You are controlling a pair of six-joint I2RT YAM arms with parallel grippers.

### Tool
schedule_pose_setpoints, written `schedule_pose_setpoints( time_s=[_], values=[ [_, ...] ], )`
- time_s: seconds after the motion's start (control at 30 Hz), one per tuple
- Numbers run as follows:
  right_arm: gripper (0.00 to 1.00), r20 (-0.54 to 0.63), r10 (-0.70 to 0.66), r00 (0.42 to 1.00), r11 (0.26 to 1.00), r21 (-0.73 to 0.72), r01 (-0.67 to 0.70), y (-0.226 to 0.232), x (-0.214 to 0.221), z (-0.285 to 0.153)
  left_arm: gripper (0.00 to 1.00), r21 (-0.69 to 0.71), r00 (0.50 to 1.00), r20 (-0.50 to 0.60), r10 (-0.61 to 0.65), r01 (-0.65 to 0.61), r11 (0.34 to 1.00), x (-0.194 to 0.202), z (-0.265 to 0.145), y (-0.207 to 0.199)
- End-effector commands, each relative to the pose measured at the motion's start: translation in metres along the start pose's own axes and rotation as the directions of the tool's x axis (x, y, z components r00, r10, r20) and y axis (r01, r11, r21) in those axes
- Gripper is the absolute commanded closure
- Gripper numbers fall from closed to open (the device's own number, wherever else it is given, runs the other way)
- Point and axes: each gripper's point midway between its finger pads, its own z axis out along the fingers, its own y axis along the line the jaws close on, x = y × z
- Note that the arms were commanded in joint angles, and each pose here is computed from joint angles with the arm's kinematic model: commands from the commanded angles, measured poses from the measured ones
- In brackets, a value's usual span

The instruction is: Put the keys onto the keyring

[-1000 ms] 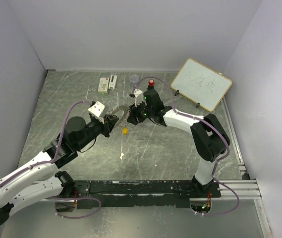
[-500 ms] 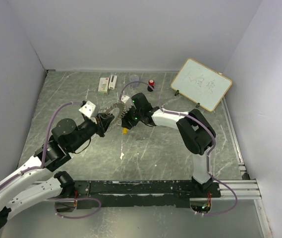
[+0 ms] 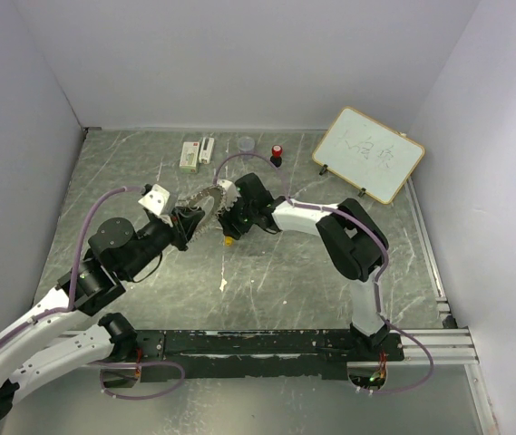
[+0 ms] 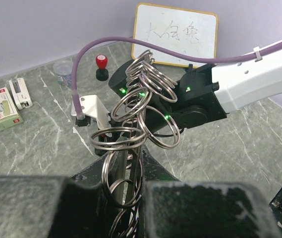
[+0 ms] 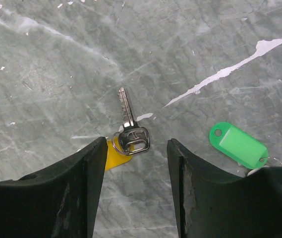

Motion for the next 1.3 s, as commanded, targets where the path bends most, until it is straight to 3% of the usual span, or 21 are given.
schedule_pose_setpoints(
  time_s=[0.0,0.7,0.87,0.93,1.27],
  values=[
    [0.49,-0.021,-0.026,0.999,1.0,0.016,0.027,-0.001,0.006,0.004,0.93,-0.012,0.997,0.078,-0.017,0.018,1.0,-0.029,-0.005,0.002],
    [0.82,0.009,-0.034,0.999,0.999,0.018,0.034,-0.001,-0.004,0.004,0.93,-0.013,0.997,0.069,-0.02,0.021,1.0,-0.026,-0.005,0.002],
    [0.95,0.034,-0.031,0.999,0.999,0.022,0.031,0.0,-0.01,0.002,0.93,-0.019,0.998,0.068,-0.018,0.019,1.0,-0.026,-0.005,0.003],
    [1.0,0.075,-0.029,0.997,0.999,0.034,0.026,0.001,-0.02,-0.007,0.93,-0.019,0.998,0.067,-0.018,0.019,1.0,-0.026,-0.005,0.003],
    [1.0,0.316,0.037,0.948,0.995,0.075,-0.064,-0.006,-0.062,-0.072,0.93,-0.028,0.996,0.091,-0.021,0.024,0.999,-0.03,-0.007,0.005]
  ],
)
